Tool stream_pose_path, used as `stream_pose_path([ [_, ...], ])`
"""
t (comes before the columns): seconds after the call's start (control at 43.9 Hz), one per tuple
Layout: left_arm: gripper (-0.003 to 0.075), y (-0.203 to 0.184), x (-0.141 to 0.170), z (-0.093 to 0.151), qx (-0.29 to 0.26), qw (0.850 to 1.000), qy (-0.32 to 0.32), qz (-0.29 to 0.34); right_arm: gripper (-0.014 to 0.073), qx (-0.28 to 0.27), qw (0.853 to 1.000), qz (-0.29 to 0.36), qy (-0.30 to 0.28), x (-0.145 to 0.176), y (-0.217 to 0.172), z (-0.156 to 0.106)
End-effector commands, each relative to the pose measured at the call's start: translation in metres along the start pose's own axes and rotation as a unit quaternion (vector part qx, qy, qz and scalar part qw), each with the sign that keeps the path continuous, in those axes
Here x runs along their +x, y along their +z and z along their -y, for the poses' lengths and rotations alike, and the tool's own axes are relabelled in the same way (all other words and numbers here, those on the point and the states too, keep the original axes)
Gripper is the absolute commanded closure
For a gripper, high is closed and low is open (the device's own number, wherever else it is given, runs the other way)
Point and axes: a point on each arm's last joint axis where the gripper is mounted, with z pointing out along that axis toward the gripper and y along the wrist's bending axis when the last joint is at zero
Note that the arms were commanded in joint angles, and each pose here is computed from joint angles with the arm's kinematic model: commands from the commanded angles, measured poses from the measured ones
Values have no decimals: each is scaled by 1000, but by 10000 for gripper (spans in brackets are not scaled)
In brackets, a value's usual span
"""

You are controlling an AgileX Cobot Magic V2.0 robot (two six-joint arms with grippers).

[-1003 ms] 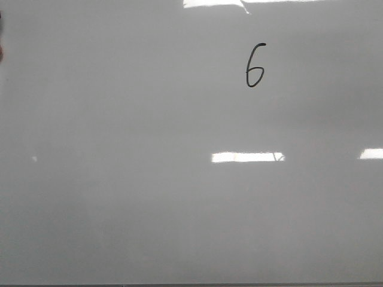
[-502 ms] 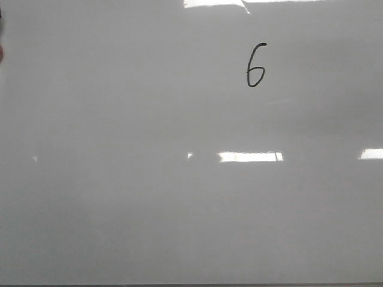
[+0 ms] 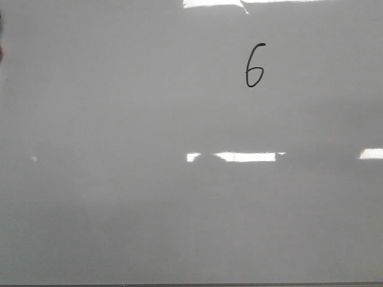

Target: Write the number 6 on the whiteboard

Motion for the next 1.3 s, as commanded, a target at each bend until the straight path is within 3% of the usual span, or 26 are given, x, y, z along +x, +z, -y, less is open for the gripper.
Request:
stream_pose_path([
  [0.0, 741, -2, -6, -1, -4, 999, -5, 43, 717, 8, 996, 92, -6, -1, -1, 1],
  [0.251, 741, -1, -6, -1, -4, 999, -5, 42, 717, 8, 994, 104, -6, 34, 4, 0],
  [1.277, 741, -1, -6, -1, -4, 999, -5, 42, 717, -10, 990, 140, 30, 28, 2, -1],
])
